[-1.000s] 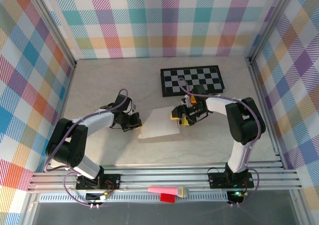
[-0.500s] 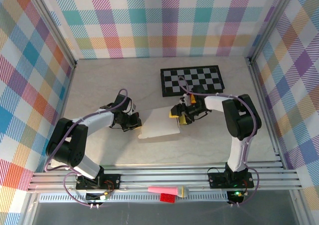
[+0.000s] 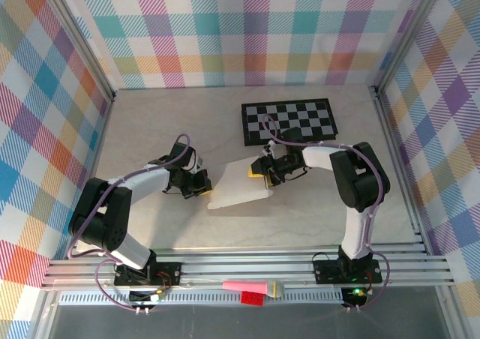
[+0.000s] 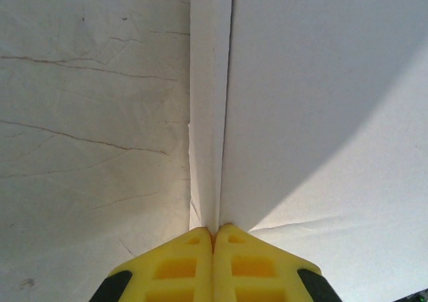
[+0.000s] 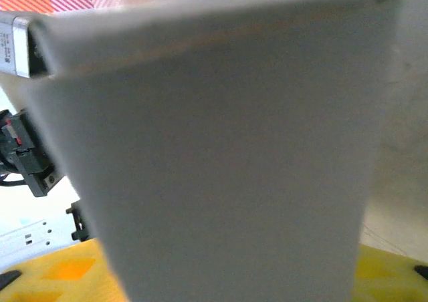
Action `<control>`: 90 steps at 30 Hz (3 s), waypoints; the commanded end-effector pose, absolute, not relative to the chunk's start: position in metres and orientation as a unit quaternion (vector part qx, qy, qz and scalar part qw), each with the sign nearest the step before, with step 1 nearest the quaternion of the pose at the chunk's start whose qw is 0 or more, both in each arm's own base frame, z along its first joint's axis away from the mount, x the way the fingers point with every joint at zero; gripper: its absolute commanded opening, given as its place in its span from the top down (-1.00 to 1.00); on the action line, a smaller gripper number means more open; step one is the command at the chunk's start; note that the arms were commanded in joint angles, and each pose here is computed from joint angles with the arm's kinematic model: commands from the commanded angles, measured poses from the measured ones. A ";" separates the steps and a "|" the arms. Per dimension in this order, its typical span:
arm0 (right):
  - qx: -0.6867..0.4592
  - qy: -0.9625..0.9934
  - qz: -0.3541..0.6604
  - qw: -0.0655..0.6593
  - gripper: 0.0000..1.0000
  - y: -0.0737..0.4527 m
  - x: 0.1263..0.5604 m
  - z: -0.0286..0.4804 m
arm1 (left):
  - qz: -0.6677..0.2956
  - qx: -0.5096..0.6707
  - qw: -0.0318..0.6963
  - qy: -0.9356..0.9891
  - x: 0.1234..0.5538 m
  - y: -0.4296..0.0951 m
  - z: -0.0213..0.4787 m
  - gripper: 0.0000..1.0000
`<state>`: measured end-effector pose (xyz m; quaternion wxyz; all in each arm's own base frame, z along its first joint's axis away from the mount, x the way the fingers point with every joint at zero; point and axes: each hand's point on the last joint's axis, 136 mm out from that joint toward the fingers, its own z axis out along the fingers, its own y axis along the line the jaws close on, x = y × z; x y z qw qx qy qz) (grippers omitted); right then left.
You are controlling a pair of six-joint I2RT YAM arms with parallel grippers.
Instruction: Fold the paper box
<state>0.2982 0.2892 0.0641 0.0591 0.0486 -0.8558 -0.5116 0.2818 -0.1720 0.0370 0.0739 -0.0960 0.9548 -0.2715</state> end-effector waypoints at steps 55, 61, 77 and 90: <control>-0.350 -0.731 -0.420 0.407 0.51 0.254 0.239 0.114 | 0.018 0.604 0.345 0.718 0.250 -0.260 0.145 -0.58; -0.375 -0.721 -0.402 0.423 0.42 0.249 0.228 0.103 | -0.026 0.605 0.311 0.733 0.242 -0.274 0.138 -0.22; -0.415 -0.716 -0.414 0.380 -0.04 0.225 0.252 0.103 | -0.113 0.570 0.219 0.783 0.245 -0.287 0.122 0.14; -0.419 -0.839 -0.341 0.060 -0.23 0.149 0.276 0.155 | -0.106 0.532 0.185 0.819 0.252 -0.285 0.114 0.06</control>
